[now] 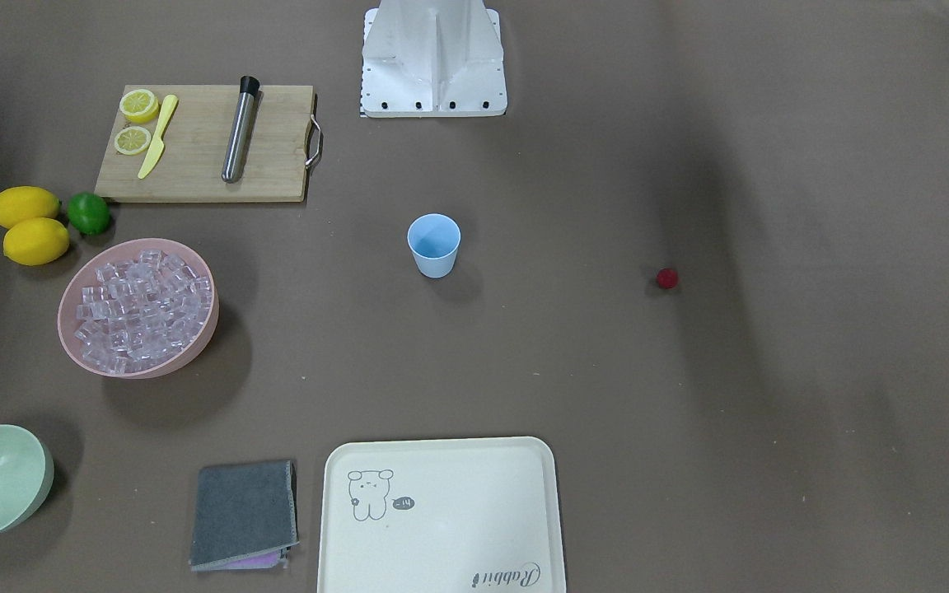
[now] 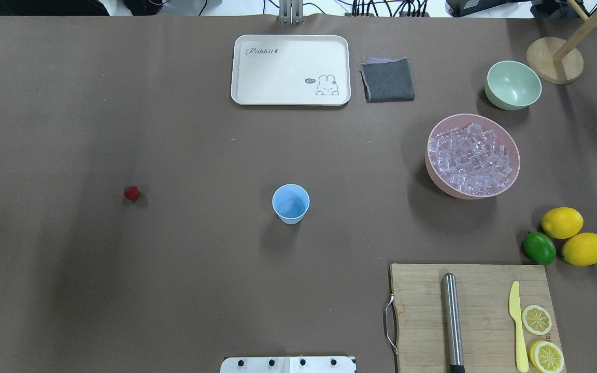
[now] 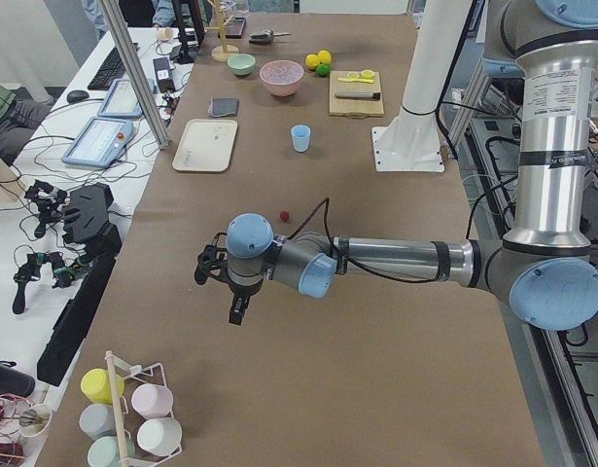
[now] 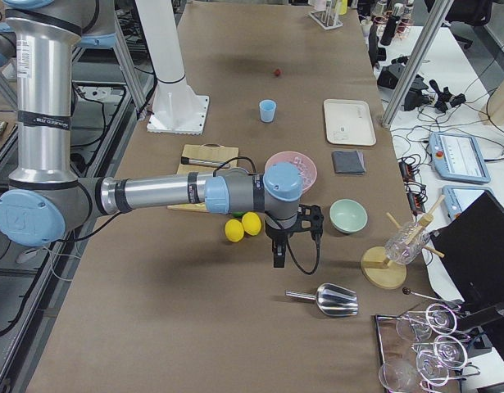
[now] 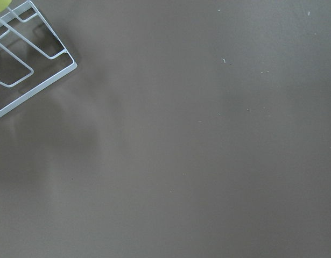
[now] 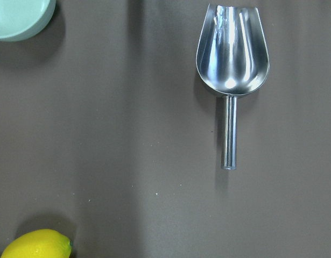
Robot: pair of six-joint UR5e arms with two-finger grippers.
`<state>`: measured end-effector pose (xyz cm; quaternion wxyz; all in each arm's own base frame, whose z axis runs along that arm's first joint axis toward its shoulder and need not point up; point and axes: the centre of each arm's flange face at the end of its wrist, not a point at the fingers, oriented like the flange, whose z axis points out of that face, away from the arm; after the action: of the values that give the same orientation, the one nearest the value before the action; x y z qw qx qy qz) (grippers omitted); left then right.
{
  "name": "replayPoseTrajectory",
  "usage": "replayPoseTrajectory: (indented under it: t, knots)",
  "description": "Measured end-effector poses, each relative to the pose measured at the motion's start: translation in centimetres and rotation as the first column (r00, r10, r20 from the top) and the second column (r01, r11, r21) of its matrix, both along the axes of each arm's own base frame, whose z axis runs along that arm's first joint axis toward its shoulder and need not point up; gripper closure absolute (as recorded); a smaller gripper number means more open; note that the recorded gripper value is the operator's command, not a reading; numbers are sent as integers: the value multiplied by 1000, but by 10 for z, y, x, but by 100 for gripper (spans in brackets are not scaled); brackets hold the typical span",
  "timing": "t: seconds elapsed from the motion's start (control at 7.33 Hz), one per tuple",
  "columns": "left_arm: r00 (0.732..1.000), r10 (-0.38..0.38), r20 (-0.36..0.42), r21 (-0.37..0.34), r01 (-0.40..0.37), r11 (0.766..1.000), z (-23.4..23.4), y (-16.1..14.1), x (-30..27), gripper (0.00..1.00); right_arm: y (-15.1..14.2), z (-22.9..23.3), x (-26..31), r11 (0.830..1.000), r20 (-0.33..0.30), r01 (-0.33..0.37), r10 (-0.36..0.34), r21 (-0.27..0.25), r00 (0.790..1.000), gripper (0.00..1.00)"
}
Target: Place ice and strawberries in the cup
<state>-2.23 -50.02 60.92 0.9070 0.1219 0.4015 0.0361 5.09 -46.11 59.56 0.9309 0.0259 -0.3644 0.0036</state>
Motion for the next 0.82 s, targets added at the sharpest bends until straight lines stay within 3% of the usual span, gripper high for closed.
replayPoseTrajectory:
  t: [0.82]
  knots:
    - [1000,-4,-2,-14,4,1000,4,8,-1,2,3,-4,-1,1000,21,9,-9,26,1000,0]
